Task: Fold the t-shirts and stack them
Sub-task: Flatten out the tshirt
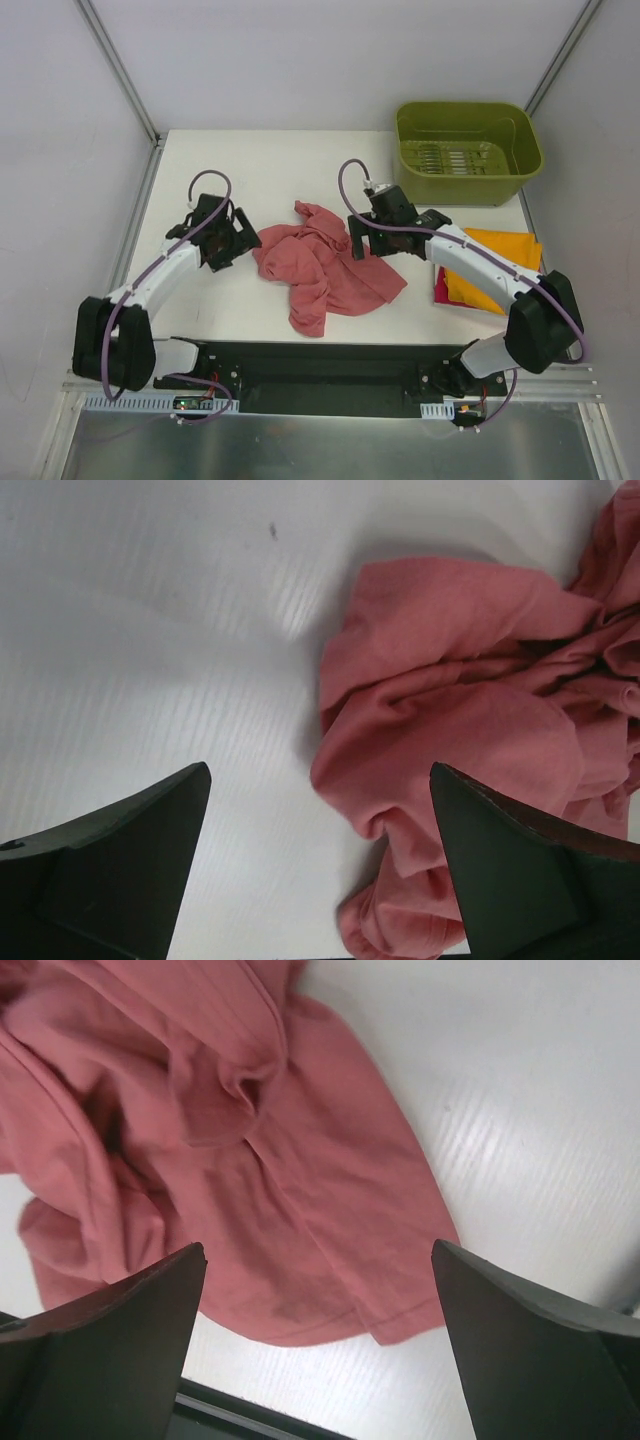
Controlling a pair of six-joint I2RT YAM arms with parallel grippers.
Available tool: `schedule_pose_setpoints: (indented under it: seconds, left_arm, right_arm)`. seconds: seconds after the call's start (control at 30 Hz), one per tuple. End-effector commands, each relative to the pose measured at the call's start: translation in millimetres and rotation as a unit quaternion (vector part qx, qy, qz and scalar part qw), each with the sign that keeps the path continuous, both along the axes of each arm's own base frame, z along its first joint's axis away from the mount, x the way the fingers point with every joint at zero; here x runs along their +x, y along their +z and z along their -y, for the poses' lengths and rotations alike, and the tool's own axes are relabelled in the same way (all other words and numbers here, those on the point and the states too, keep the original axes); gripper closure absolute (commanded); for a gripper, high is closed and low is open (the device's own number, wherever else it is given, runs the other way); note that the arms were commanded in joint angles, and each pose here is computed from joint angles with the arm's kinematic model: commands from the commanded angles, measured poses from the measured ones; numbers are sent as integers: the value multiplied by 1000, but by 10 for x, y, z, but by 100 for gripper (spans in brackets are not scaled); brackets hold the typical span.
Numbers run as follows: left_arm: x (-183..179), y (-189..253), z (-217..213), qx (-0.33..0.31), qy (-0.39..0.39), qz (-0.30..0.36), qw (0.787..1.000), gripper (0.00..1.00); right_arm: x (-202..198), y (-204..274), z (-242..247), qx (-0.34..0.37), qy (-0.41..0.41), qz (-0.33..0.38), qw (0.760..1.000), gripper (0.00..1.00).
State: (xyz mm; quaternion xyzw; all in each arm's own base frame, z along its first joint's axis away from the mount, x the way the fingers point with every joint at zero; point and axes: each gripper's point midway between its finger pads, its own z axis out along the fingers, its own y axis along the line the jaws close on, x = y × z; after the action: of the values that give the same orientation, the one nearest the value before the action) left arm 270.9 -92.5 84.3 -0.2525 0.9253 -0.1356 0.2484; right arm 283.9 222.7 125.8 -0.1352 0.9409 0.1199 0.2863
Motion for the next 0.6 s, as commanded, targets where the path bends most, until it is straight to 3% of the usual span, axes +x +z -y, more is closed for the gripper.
schedule_pose_setpoints:
  seconds: [0.0,0.3,0.43,0.5,0.57]
  left_arm:
    - [443,95,144,-20,-32,29,999,11]
    - [599,-384,270,-22,-70,-39,997,36]
    - [642,-526,374,-41,-91,-55,993,69]
    - [660,-539,402,-46,-98,-58,992,100]
    - [694,-500,405,-44,-103,-49,992,100]
  right_arm:
    - [-270,-37,269,-15,-28,-13,999,0]
    - [-692,-197,635,-23,-93,-49,994,0]
    - [-819,-334,733,-26,-123,-75,989,0]
    - [-871,-398,717,-23,-125,-90,988,0]
    - [-904,-476,735,-28,-131,-100,986,0]
